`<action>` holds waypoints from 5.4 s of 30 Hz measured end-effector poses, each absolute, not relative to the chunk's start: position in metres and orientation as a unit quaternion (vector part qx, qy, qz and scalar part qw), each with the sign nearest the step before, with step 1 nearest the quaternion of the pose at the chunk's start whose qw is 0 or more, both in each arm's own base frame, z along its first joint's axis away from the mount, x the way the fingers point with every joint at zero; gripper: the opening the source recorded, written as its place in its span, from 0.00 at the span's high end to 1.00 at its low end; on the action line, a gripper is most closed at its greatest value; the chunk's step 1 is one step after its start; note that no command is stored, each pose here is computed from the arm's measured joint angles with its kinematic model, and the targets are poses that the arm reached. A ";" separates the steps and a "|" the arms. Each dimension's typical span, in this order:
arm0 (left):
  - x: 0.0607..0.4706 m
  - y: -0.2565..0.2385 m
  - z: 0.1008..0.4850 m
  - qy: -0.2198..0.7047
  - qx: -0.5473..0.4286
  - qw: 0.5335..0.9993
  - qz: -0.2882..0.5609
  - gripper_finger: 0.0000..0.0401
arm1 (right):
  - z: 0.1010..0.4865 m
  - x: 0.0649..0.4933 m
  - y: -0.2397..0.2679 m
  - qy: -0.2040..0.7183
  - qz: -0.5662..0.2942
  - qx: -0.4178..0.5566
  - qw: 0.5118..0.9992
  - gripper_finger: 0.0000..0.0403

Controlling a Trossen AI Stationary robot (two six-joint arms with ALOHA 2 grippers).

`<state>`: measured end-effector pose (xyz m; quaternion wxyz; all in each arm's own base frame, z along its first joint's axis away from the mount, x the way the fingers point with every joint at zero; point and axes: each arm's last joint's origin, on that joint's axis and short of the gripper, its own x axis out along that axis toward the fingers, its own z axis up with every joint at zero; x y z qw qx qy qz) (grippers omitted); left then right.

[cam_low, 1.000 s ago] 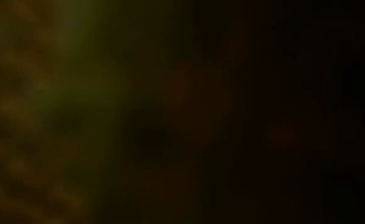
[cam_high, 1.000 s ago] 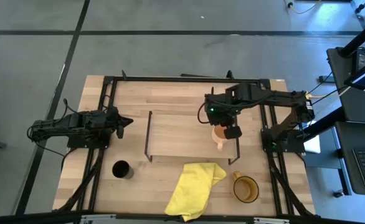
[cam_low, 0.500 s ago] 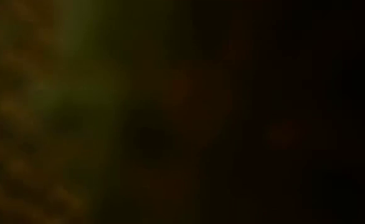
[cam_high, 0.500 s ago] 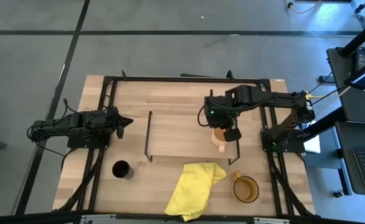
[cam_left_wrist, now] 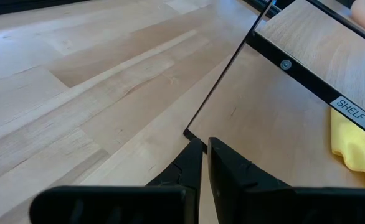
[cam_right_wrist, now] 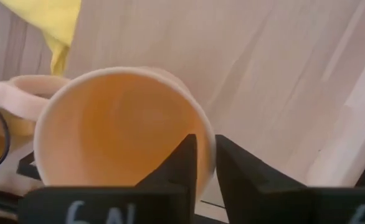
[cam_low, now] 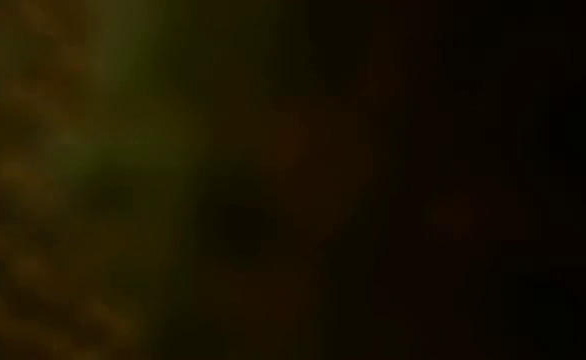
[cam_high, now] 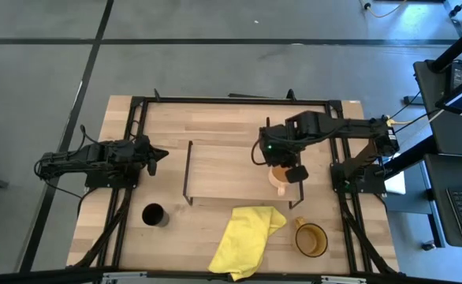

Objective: Stack small to large cups/mugs on shelf
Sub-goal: Put the orange mug on the shelf, then put the yellow mug on the shelf

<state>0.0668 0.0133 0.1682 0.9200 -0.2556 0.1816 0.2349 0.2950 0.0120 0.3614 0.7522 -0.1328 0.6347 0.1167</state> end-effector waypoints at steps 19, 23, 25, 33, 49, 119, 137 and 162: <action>0.067 0.013 0.168 0.182 -0.256 0.920 0.235 0.95 | 0.416 0.313 0.014 0.475 0.046 -0.137 0.868 0.61; 0.067 0.013 0.168 0.182 -0.256 0.920 0.235 0.95 | 0.412 0.325 0.015 0.468 0.057 -0.132 0.872 0.61; 0.067 0.013 0.168 0.181 -0.256 0.920 0.235 0.95 | 0.409 0.327 0.012 0.475 0.063 -0.129 0.868 0.61; 0.067 0.013 0.168 0.182 -0.256 0.920 0.235 0.95 | 0.405 0.313 0.015 0.531 0.062 -0.118 0.837 0.61; 0.067 0.013 0.168 0.180 -0.256 0.920 0.235 0.95 | 0.462 0.246 0.034 0.453 -0.169 0.184 0.856 0.61; 0.067 0.013 0.168 0.181 -0.256 0.920 0.235 0.95 | 0.224 0.145 0.216 0.607 -0.245 0.302 0.693 0.61; 0.067 0.013 0.168 0.181 -0.256 0.920 0.235 0.95 | 0.224 0.144 0.217 0.611 -0.263 0.332 0.669 0.87; 0.067 0.013 0.168 0.181 -0.256 0.920 0.235 0.95 | 0.224 0.144 0.218 0.607 -0.283 0.357 0.651 0.95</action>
